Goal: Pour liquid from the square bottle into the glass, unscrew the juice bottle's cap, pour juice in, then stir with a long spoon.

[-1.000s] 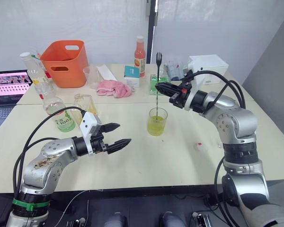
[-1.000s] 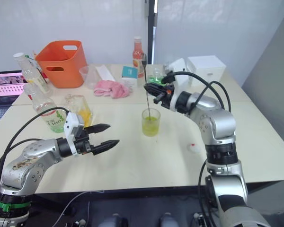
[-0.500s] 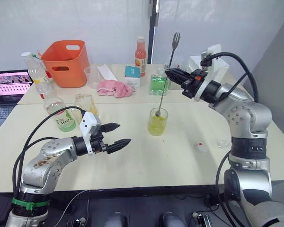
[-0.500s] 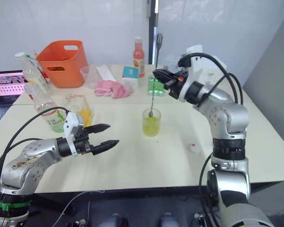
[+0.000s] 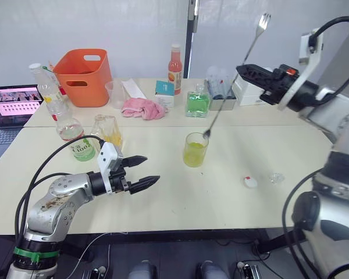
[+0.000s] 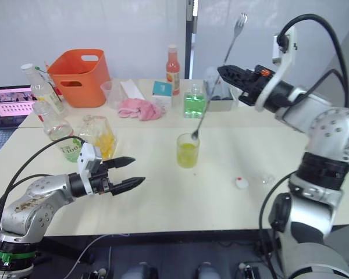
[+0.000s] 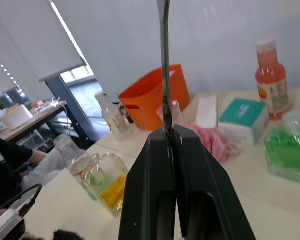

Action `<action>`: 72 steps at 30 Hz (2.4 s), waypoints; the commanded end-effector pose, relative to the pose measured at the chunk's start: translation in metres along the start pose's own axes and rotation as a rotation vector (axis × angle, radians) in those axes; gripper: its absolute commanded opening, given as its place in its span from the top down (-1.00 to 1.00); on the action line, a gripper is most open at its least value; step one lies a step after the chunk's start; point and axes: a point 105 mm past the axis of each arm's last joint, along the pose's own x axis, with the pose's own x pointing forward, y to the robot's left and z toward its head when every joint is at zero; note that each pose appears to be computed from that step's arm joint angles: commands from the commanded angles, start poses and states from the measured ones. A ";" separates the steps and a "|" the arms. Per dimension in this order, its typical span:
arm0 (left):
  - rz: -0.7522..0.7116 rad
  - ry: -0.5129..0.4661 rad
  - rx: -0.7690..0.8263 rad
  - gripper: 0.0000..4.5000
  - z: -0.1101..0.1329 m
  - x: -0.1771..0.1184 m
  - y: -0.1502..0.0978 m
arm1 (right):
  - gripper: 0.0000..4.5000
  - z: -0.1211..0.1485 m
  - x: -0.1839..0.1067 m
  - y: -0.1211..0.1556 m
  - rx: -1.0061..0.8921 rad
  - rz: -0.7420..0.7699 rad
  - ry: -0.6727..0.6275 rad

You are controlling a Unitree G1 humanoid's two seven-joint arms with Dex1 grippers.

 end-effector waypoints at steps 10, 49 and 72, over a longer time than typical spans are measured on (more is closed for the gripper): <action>-0.112 -0.026 0.182 -0.99 -0.002 -0.022 -0.016 | 1.00 -0.093 -0.002 -0.024 0.177 -0.133 0.477; 0.091 -0.003 0.175 -1.00 0.002 -0.071 0.001 | -0.97 -0.125 -0.051 -0.053 -0.191 -0.166 0.344; 0.414 0.089 0.117 -1.00 -0.036 -0.133 0.034 | -0.97 -0.174 -0.168 -0.070 -0.424 -0.227 0.282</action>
